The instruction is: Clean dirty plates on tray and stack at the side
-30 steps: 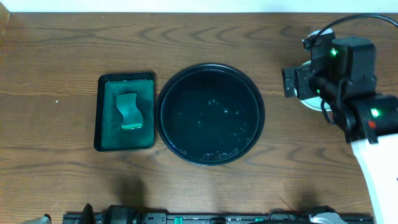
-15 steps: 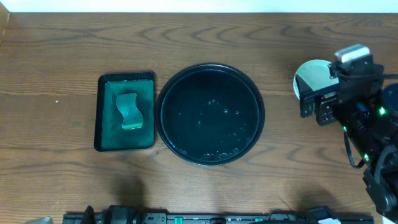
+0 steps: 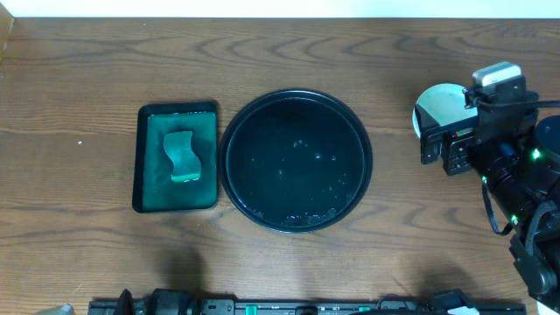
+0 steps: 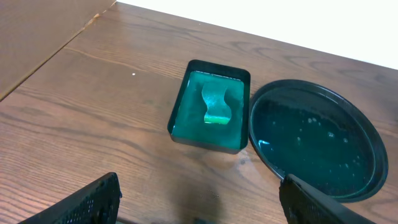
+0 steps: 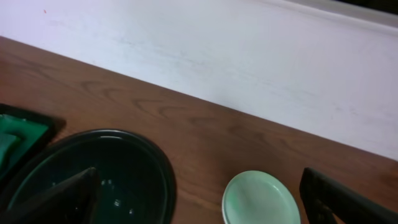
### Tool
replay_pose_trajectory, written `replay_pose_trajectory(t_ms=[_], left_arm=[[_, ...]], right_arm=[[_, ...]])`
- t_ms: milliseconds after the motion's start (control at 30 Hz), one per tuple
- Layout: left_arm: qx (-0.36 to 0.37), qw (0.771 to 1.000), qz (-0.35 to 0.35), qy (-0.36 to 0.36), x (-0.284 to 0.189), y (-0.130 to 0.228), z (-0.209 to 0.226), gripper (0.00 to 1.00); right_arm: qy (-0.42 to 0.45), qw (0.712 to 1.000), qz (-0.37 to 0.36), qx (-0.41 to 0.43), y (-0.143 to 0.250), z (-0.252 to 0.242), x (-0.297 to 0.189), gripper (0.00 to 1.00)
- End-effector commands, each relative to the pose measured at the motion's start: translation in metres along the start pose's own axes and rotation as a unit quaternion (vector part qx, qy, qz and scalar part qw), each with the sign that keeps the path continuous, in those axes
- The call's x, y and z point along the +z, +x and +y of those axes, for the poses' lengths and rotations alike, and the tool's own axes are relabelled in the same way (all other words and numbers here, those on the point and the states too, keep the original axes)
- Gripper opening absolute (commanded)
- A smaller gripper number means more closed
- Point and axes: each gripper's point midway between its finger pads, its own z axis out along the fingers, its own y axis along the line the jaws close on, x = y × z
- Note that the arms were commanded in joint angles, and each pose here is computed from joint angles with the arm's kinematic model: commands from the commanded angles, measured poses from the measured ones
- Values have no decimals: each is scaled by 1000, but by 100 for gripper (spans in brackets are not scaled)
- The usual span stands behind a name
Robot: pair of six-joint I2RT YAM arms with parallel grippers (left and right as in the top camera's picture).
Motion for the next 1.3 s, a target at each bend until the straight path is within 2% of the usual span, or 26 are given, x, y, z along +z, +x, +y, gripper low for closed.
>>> replay_pose_trajectory(t_ms=[0, 167, 300, 833, 1033, 1133, 1267], left_arm=[[-5, 1000, 5, -6, 2, 0, 1, 82], [-5, 1000, 5, -6, 2, 0, 1, 82], [-5, 1000, 5, -6, 2, 0, 1, 82], [-5, 1000, 5, -6, 2, 0, 1, 82], [-5, 1000, 5, -6, 2, 0, 1, 82], [-5, 1000, 5, -6, 2, 0, 1, 82], [-5, 1000, 5, -6, 2, 0, 1, 82]], right_arm=[[-8, 1000, -9, 22, -6, 4, -4, 99], [-11, 999, -3, 36, -3, 5, -4, 99], [-38, 998, 30, 50, 13, 15, -5, 99], [-25, 998, 28, 57, 17, 10, -4, 99], [-2, 997, -16, 81, 38, 1, -25, 99], [11, 991, -63, 115, 55, -4, -35, 99], [14, 981, -151, 120, 71, -4, -49, 99]])
